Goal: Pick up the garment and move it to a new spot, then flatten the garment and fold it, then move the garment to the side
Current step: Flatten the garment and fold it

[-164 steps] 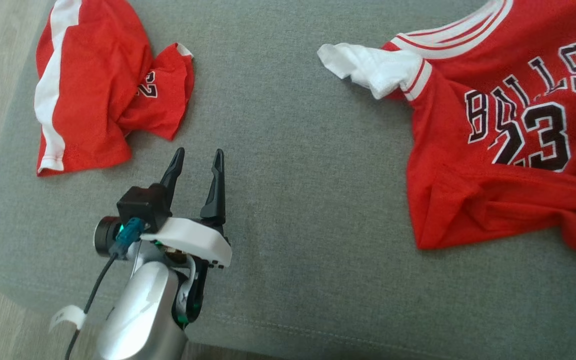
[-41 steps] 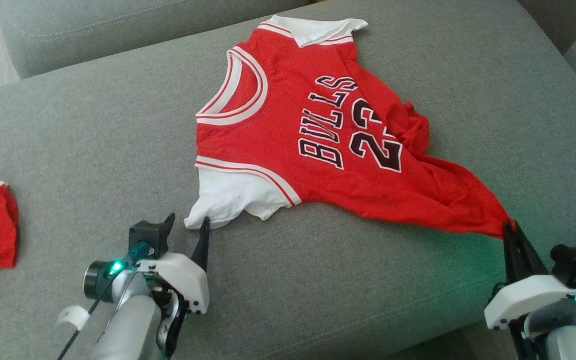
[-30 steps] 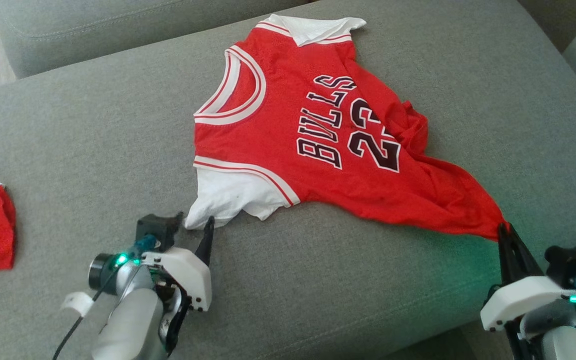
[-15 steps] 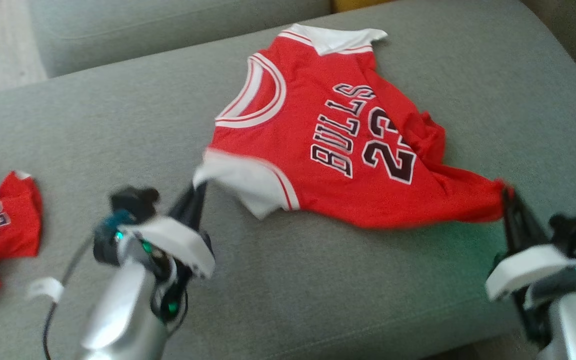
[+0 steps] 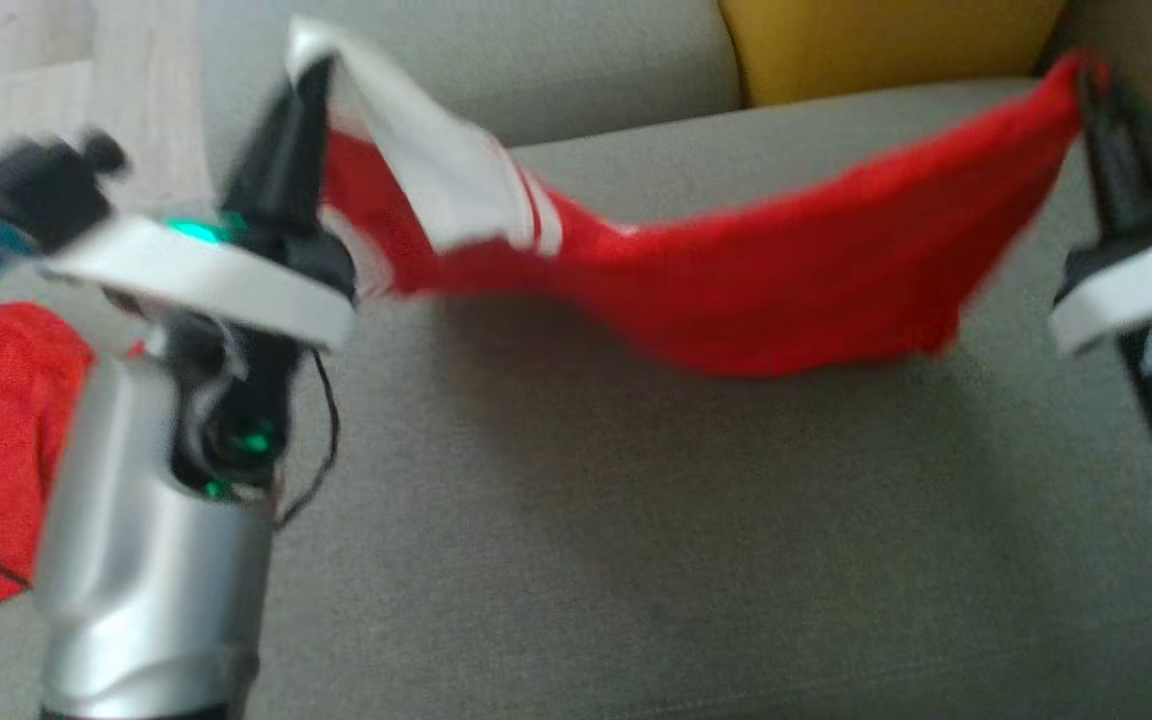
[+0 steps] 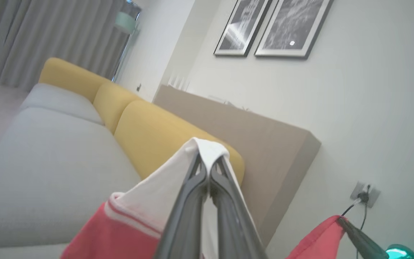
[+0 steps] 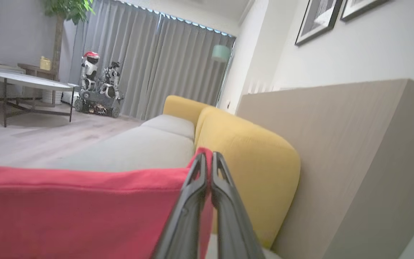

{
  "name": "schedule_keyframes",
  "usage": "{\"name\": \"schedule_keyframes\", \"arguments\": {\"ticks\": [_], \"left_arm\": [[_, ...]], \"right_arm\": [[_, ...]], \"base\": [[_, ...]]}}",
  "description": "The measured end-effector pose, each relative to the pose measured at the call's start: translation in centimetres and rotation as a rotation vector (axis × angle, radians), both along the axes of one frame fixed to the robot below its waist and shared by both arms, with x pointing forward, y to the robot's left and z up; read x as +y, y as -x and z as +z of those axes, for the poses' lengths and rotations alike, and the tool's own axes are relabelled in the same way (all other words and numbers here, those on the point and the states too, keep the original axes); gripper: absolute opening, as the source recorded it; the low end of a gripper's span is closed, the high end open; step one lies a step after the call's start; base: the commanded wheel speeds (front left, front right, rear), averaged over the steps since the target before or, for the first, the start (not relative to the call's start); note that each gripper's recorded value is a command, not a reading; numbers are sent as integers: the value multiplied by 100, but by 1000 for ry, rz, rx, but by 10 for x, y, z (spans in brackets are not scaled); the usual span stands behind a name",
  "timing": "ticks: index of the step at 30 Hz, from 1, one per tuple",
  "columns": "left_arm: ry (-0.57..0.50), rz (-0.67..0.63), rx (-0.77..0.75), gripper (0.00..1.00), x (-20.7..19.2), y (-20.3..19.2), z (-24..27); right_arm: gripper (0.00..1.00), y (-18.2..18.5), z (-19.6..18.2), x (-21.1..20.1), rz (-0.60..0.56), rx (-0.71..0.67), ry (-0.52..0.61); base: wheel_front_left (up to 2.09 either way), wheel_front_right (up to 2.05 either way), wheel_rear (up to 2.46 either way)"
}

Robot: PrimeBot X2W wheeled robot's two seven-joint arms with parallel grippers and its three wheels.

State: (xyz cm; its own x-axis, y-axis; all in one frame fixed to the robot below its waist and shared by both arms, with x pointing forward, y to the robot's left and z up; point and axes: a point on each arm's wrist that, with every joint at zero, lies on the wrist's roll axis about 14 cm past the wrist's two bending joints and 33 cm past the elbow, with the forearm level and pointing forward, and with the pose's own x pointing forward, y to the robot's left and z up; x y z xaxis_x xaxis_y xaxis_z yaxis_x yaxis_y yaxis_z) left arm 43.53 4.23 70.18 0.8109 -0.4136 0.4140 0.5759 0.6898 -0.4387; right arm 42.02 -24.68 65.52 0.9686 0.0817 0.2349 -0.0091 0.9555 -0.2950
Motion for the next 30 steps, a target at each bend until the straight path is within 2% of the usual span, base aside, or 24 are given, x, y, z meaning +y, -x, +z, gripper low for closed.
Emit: {"name": "schedule_keyframes", "arguments": {"ticks": [2,8,13,16,19,23,30], "left_arm": [[44,17,-63,0,8,9,34],[66,25,-188,0,16,42,93],[51,45,-221,0,24,67,116],[41,36,-192,0,23,69,116],[-22,59,-138,0,25,52,102],[-67,66,-45,0,22,11,84],[-83,150,-72,0,24,-95,105]], "right_arm": [[0,-2,27,3,17,-64,32],[0,7,71,4,26,-163,79],[0,22,101,5,28,-210,76],[0,23,103,6,29,-183,75],[0,14,89,5,25,-113,64],[0,-10,70,5,31,-29,22],[0,-102,94,15,49,-53,17]], "base": [[0,0,0],[0,0,0],[0,0,0],[0,0,0],[0,0,0],[0,0,0],[0,0,0]]}}
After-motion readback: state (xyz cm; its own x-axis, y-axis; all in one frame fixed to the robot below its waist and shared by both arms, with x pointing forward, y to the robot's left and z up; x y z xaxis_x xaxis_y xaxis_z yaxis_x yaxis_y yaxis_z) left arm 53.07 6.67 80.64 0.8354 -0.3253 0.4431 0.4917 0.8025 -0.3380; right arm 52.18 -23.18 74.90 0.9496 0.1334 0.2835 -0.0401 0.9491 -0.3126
